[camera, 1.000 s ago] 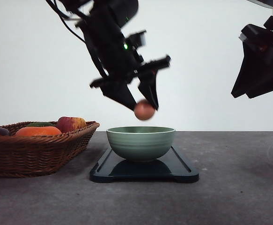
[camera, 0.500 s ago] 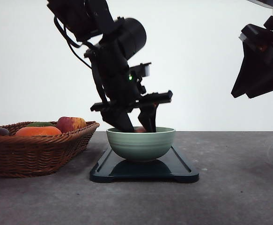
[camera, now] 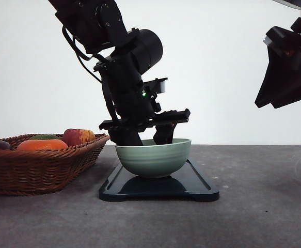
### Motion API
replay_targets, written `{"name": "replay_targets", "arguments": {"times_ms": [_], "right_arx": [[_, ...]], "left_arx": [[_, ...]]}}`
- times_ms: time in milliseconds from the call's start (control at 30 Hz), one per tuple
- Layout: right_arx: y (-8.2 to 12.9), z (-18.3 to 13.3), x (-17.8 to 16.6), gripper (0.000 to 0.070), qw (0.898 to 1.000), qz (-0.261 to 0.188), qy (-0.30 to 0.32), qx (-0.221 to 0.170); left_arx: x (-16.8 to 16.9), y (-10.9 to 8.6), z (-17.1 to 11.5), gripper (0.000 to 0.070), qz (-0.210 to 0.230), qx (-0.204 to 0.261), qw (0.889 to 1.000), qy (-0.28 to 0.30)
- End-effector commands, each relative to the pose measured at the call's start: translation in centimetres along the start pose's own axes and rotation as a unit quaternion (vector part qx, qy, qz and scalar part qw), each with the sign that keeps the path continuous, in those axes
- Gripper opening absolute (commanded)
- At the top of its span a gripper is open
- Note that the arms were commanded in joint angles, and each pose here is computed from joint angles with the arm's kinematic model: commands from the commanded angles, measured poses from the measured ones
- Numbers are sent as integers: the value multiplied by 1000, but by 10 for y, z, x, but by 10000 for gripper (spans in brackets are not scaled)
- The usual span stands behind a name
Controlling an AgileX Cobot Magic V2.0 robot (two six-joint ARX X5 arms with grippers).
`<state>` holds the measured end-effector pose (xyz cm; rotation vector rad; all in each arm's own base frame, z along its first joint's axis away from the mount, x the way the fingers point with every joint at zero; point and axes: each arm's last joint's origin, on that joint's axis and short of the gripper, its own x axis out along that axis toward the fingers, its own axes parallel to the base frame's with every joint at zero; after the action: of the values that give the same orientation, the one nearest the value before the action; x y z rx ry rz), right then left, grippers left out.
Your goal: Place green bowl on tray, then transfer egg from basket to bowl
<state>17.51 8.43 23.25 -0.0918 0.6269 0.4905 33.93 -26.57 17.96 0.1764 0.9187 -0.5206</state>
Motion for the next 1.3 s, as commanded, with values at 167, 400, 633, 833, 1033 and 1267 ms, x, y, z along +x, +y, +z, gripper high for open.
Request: {"name": "replay_targets", "arguments": {"times_ms": [167, 400, 633, 833, 1033, 1267], "right_arx": [[1, 1, 1, 225, 1000, 2, -3, -2], [1, 1, 1, 226, 1000, 2, -3, -2], [1, 1, 1, 226, 1000, 2, -3, -2], [1, 1, 1, 225, 1000, 2, -3, -2], [1, 1, 1, 226, 1000, 2, -3, -2], [1, 1, 1, 225, 1000, 2, -3, -2]], "left_arx": [[-8, -5, 17, 394, 1, 8, 1000, 10], [-36, -8, 46, 394, 2, 8, 1000, 14], [-84, 1, 68, 391, 11, 14, 1000, 19], [-139, 17, 69, 391, 18, 19, 1000, -11], [-181, 40, 53, 391, 33, -1, 998, -50], [-201, 59, 2, 391, 48, -24, 996, -78]]}}
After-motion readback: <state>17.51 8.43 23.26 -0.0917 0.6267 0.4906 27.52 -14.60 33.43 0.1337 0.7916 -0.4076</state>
